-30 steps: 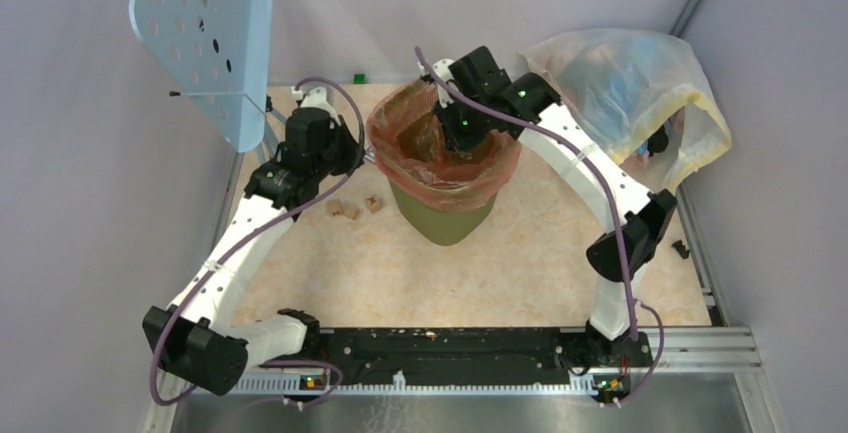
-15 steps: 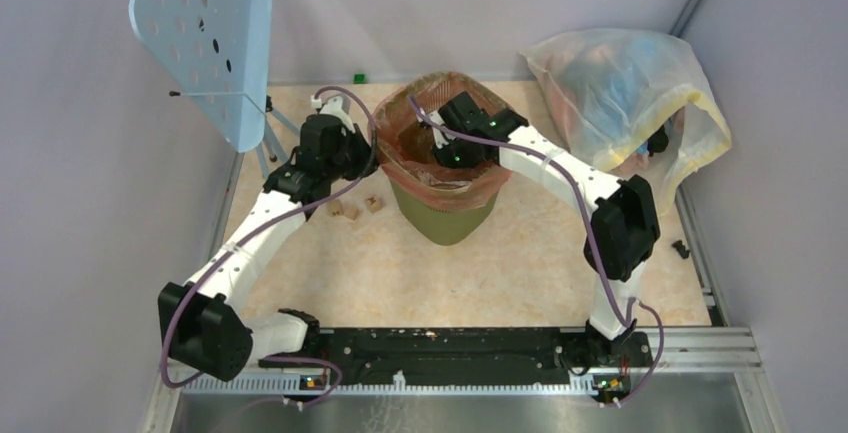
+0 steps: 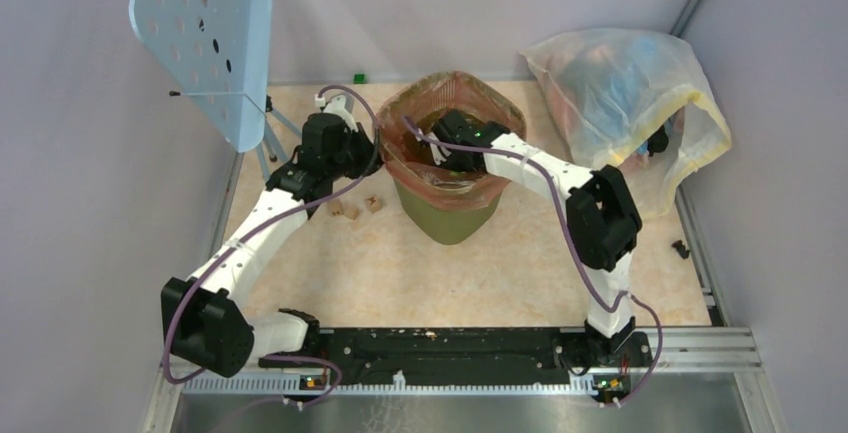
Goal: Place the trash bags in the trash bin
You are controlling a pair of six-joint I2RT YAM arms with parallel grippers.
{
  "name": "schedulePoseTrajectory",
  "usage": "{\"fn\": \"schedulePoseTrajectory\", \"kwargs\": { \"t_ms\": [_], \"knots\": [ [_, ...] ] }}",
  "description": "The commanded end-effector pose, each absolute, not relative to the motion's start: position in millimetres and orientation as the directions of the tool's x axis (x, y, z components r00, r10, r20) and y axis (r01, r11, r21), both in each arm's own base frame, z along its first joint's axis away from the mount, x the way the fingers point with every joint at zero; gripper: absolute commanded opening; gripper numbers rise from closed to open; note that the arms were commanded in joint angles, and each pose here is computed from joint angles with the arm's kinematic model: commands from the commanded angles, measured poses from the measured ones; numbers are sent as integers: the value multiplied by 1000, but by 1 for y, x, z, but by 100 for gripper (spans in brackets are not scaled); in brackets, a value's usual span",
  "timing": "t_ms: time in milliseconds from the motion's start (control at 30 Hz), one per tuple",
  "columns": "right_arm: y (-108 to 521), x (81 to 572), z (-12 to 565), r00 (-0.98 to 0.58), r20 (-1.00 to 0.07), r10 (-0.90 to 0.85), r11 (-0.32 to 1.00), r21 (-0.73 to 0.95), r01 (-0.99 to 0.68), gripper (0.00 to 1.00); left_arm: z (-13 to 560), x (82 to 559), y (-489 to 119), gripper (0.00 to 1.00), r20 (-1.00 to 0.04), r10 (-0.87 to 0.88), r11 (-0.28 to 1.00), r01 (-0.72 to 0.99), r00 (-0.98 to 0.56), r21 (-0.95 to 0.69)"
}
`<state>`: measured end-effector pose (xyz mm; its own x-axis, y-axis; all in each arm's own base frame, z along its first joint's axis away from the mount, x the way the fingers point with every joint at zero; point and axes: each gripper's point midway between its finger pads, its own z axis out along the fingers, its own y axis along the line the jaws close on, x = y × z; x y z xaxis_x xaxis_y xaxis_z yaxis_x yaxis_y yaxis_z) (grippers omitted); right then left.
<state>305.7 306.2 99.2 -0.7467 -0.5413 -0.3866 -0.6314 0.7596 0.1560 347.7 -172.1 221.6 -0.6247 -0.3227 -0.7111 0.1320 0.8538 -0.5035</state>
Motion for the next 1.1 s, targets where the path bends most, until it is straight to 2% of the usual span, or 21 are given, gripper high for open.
{"fn": "schedulePoseTrajectory", "kwargs": {
  "t_ms": [0,467,967,1067],
  "knots": [
    [306,303,85,-764,-352,-541,767,167,-620,0,229,353,-180,9,-732,-318,839,180,-602,-513],
    [294,293,71,-794,-225,-564,783,159,-601,0,235,359,-189,9,-726,-322,819,207,-607,-535],
    [303,311,163,-759,-430,-489,791,147,-593,0,242,362,-188,9,-729,-330,819,203,-599,-537],
    [305,315,185,-744,-487,-457,796,150,-587,0,244,360,-184,14,-732,-333,827,188,-595,-529]
  ]
}}
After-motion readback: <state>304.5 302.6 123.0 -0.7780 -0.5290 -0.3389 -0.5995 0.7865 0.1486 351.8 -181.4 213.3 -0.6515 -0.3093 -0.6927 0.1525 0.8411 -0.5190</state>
